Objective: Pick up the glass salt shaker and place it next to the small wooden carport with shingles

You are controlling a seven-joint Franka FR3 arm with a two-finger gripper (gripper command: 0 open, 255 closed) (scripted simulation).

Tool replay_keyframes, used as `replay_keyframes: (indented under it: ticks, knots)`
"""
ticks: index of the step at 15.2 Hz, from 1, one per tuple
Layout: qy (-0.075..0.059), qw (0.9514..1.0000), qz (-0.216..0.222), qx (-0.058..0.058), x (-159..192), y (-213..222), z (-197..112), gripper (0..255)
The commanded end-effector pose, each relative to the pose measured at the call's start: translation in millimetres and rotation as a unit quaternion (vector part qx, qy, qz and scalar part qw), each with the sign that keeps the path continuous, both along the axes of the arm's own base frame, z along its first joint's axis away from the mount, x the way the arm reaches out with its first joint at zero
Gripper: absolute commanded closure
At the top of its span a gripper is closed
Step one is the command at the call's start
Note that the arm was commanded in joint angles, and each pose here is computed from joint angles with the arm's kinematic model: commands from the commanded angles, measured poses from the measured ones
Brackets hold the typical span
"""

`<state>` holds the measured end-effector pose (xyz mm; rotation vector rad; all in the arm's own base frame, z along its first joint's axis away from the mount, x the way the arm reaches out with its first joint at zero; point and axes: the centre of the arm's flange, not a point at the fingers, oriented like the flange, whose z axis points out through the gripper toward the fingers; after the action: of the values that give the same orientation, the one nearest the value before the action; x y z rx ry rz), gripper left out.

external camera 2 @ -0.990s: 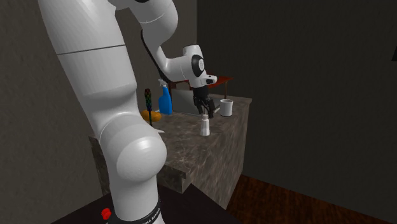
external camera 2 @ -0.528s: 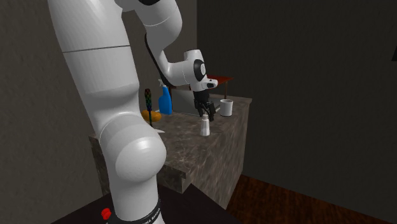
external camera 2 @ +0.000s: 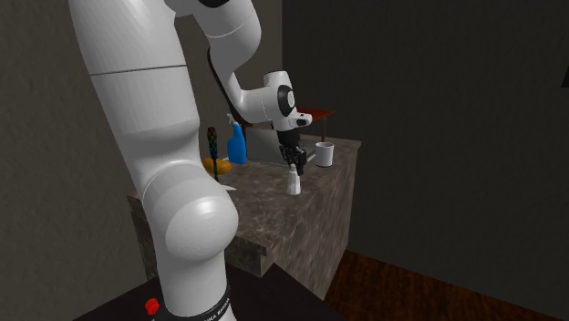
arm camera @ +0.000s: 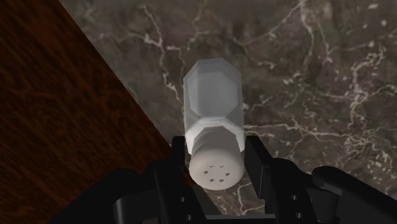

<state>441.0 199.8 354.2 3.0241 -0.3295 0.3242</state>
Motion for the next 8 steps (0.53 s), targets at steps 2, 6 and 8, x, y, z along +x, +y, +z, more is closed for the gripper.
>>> replay_keyframes:
  ticks: [2,6,8]
  knots:
    - [0.000,1.0000,0.000,0.000,-0.1,0.0,-0.1,255]
    - [0.000,1.0000,0.000,0.000,-0.1,0.0,-0.2,255]
    - [0.000,1.0000,0.000,0.000,-0.1,0.0,10.3,255]
